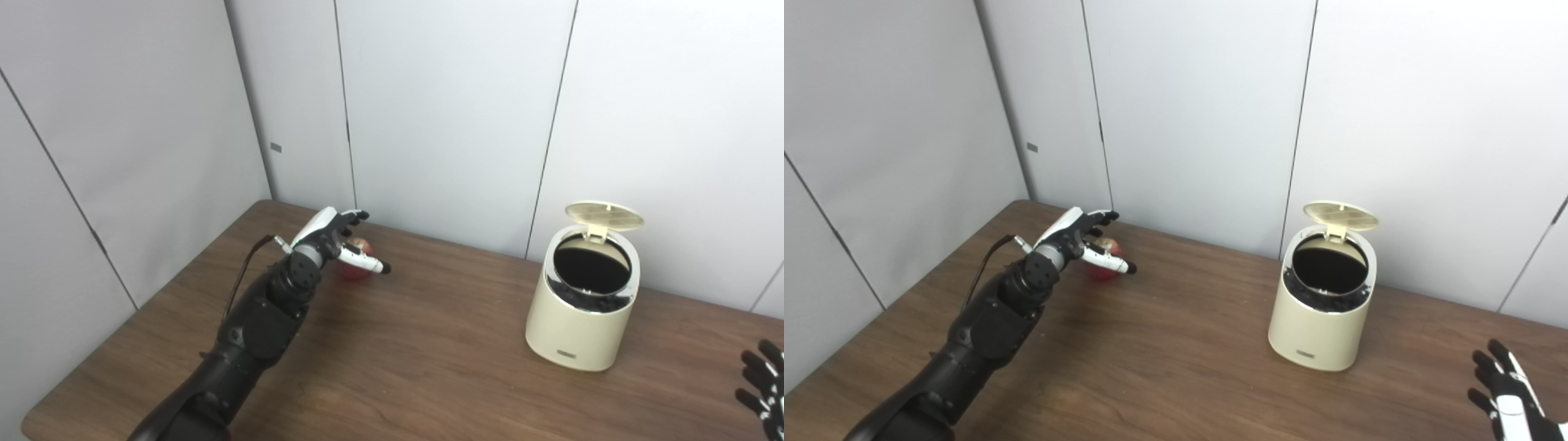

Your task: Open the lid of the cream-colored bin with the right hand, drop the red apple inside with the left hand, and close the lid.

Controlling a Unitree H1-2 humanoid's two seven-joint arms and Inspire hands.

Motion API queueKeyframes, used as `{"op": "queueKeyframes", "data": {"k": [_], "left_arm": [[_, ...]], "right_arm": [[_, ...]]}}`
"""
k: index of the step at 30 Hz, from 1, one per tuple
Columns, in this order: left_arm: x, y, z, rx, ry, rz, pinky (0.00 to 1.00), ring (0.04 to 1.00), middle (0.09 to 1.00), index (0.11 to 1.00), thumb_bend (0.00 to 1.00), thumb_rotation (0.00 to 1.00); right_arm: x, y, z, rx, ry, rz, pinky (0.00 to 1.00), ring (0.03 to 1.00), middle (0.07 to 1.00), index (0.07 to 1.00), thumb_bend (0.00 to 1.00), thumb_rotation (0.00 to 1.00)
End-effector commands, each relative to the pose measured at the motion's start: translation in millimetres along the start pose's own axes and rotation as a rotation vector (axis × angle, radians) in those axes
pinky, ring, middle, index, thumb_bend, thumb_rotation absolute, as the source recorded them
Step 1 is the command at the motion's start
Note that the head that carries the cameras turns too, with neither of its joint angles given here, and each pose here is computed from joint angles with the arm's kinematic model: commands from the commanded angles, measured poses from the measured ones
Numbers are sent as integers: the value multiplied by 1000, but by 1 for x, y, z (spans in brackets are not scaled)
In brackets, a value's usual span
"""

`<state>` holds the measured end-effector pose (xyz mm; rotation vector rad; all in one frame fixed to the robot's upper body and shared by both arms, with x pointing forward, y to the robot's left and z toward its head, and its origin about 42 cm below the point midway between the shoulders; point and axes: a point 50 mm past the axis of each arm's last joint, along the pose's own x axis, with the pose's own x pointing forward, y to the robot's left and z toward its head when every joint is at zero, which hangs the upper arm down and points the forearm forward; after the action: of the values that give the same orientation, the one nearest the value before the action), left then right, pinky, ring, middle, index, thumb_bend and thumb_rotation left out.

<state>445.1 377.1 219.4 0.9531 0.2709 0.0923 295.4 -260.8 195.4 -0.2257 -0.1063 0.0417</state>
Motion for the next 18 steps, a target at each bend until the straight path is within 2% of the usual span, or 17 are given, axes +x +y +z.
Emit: {"op": "queueKeyframes", "data": {"k": [1,4,10,15,17,18], "left_arm": [[6,34,17,124,-41,88,773,893,910,914,995,173],[7,31,18,211,-31,89,781,901,912,881,989,146],[9,28,19,275,1,79,737,852,867,820,946,87],[10,29,18,331,35,70,744,850,858,771,838,11],[9,30,17,314,32,82,742,843,847,757,820,2],[8,30,16,292,23,97,702,797,823,733,793,1]], "right_arm": [[4,-2,18,-14,-75,-14,864,934,919,953,368,1000],[4,-3,18,-12,-74,-12,879,938,922,957,354,1000],[5,-1,20,-3,-78,-18,885,946,928,966,332,1000],[4,0,21,6,-73,-14,915,965,942,970,333,1000],[3,1,22,12,-74,-15,931,973,948,969,317,1000],[3,1,22,10,-73,-17,916,968,945,966,303,1000]]}}
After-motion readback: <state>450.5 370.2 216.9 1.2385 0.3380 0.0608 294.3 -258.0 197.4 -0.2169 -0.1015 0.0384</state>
